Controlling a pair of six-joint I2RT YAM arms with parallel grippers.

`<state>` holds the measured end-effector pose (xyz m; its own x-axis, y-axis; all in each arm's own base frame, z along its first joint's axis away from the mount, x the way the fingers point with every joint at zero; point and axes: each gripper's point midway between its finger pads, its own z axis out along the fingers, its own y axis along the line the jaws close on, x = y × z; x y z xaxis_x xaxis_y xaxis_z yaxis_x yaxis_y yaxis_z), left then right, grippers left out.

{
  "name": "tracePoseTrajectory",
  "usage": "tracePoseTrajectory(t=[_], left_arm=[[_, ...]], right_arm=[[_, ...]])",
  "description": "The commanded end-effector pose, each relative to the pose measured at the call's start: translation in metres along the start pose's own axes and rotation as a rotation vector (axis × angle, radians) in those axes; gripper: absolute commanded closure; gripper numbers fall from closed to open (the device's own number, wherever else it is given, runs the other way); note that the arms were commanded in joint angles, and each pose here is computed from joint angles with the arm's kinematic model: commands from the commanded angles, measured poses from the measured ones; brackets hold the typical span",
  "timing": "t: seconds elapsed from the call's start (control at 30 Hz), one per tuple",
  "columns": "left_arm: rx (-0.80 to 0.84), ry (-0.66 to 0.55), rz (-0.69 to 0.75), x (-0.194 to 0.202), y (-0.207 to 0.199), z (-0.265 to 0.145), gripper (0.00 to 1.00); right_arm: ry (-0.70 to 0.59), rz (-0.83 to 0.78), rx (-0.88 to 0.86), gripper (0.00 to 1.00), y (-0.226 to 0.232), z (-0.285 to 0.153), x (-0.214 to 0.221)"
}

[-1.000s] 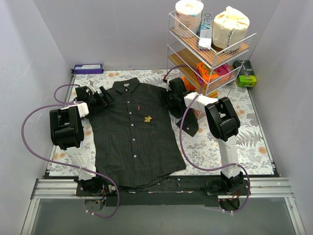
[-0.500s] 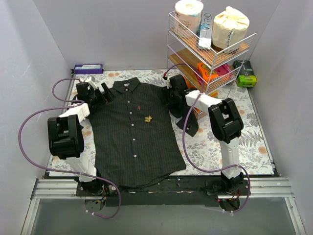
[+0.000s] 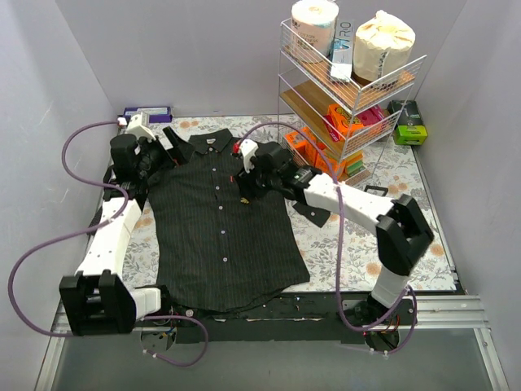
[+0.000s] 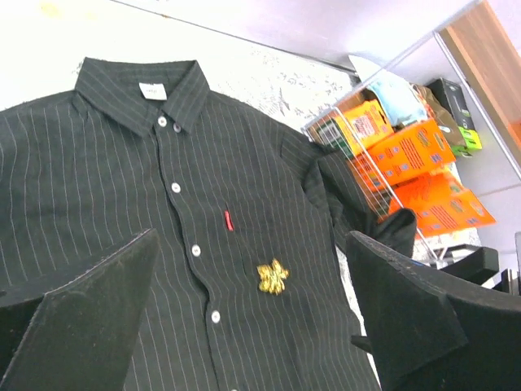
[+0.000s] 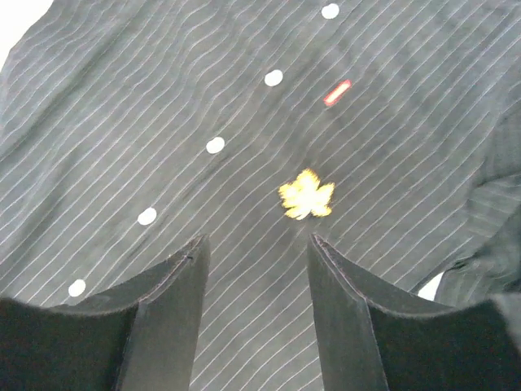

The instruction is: Pin the brooch onto the clothing

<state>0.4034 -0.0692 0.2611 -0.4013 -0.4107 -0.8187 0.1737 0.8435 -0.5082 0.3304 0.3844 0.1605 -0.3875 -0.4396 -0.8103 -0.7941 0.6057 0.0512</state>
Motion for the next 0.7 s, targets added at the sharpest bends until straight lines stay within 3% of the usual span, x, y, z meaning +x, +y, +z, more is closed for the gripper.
tracePoseTrajectory(t=[0.0,0.07,0.1,0.27,0.4,0.67], left_arm=[[-0.006,-0.014,-0.003,0.007,-0.014,-0.045,0.02],[-0.004,-0.072,0.008,-0.001,-0.024,-0.066,0.02],[-0.009,-0.075,0.004,0.003,-0.023,-0.071,0.02],[0.031,-0.106,-0.021,-0.001,-0.041,-0.095,0.02],[0.054,-0.111,-0.025,-0.002,-0.050,-0.103,0.02],[0.042,-0.131,-0.011,-0.007,-0.053,-0.113,0.02]], right_arm=[[-0.107,0.049,0.024,0.41,0.004,-0.056,-0.012],[-0.211,0.079,0.062,0.40,0.001,-0.088,-0.029],[-0.201,0.096,0.098,0.40,-0.007,-0.092,-0.013],[-0.371,0.184,0.148,0.37,-0.021,-0.150,-0.017],[-0.402,0.222,0.259,0.34,-0.053,-0.177,-0.002],[-0.419,0.288,0.299,0.34,-0.076,-0.198,0.016]])
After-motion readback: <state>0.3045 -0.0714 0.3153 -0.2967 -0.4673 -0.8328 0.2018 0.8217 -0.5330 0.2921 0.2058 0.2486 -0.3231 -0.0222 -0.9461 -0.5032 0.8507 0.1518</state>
